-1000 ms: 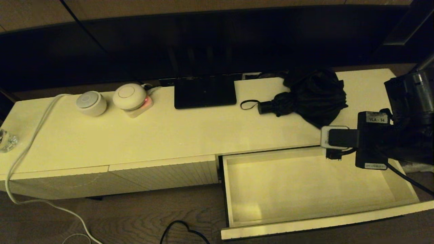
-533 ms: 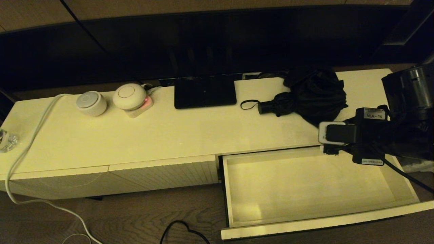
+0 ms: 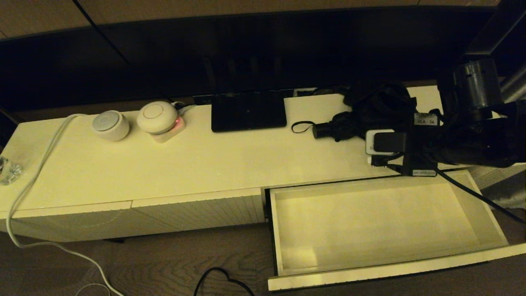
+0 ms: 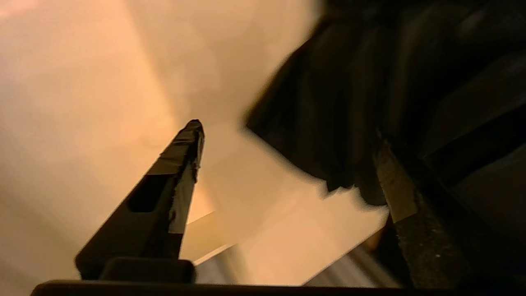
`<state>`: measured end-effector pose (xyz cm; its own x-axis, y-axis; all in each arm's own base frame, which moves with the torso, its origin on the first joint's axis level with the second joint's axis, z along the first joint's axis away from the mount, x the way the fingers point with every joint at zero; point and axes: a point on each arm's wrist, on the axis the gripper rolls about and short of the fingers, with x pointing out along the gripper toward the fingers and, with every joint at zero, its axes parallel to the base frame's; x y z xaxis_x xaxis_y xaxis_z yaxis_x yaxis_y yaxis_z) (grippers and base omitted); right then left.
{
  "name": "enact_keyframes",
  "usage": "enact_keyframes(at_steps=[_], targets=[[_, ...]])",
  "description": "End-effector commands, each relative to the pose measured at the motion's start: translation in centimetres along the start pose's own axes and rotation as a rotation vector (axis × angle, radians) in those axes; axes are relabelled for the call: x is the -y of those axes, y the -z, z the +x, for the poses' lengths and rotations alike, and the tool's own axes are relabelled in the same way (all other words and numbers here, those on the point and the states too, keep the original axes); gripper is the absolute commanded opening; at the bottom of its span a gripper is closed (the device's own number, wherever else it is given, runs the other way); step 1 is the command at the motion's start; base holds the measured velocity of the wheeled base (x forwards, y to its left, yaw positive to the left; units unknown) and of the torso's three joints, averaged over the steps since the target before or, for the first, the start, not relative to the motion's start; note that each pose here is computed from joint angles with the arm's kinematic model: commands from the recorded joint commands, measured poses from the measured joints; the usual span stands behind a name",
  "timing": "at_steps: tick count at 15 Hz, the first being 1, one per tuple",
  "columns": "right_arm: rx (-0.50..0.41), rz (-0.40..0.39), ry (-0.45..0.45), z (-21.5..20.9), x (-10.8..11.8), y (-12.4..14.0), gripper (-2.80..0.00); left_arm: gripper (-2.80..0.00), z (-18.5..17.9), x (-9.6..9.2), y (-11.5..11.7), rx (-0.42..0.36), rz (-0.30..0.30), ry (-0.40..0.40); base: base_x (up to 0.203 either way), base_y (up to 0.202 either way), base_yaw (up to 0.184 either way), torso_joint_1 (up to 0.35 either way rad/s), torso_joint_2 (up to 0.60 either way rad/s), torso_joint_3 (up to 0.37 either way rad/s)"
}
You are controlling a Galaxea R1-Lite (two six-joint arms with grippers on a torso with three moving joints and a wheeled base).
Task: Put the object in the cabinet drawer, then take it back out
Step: Put the umbrella in the drawer
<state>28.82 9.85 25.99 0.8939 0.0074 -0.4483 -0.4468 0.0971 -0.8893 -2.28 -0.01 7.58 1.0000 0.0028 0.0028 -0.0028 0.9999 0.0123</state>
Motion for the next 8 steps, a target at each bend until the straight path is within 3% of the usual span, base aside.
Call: enact_keyframes(at_steps=[1,5,8], targets=[[0.001,-0.053,-0.003,2.1,0.5,-0.8,0.0,-2.8,0.0,0.0,0.0,-0.001,0.0,0.0,0.0,0.0,0.0,0.0,0.0,0.0],[0.002,-0.071,0.006,3.6,1.0,-1.0,0.0,-2.8,0.0,0.0,0.0,-0.001,0.0,0.0,0.0,0.0,0.0,0.0,0.0,0.0],[-0.001,-0.096,0.066,4.8,1.8,-1.0,0.0,-2.8,0.0,0.0,0.0,-0.001,0.0,0.0,0.0,0.0,0.0,0.0,0.0,0.0]])
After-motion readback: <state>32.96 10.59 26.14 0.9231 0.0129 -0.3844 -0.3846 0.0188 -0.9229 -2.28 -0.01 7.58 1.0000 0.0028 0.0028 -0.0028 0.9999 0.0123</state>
